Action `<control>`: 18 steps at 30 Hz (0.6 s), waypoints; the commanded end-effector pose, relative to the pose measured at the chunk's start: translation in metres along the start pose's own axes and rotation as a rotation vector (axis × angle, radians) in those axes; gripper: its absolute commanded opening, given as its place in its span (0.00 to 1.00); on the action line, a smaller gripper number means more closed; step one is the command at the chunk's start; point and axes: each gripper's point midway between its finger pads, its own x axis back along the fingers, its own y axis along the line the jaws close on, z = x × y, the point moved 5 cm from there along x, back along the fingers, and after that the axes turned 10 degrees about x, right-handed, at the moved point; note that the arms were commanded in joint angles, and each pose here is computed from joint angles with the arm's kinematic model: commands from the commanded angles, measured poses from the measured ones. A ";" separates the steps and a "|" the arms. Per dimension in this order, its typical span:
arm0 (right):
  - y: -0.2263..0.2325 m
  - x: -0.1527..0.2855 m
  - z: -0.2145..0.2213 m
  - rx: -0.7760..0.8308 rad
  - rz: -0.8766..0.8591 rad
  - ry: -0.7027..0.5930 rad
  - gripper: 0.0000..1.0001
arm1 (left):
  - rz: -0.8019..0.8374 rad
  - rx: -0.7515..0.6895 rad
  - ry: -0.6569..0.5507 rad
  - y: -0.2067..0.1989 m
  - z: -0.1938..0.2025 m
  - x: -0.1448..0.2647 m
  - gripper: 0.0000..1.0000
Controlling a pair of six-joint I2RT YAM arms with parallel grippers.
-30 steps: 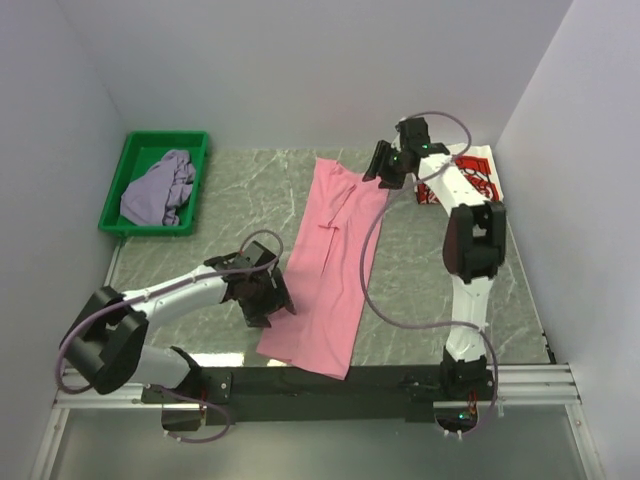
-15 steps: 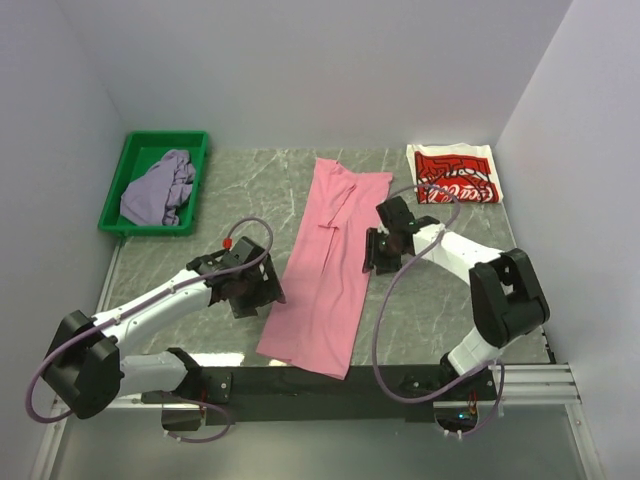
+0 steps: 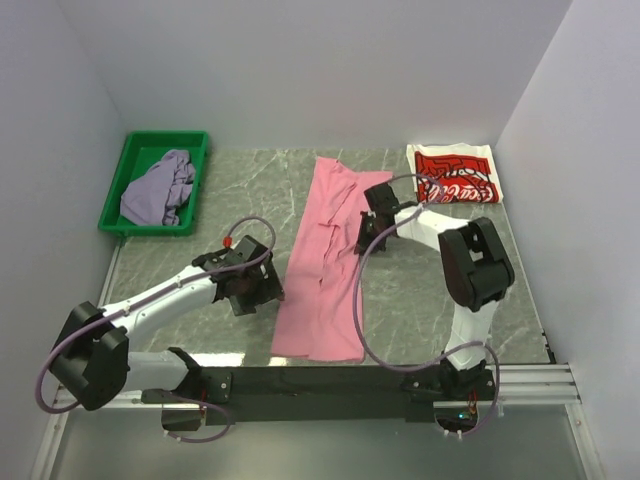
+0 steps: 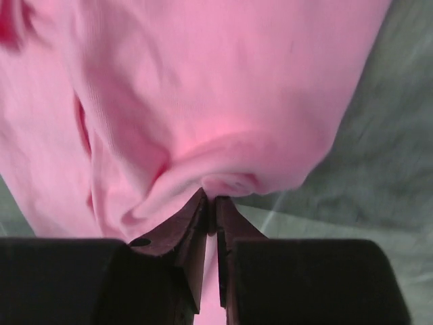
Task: Fold and stack the t-shirts
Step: Fold the tshirt
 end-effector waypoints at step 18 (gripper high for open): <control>-0.044 0.056 0.003 -0.021 0.100 -0.043 0.54 | 0.058 -0.109 0.126 -0.037 0.036 -0.005 0.83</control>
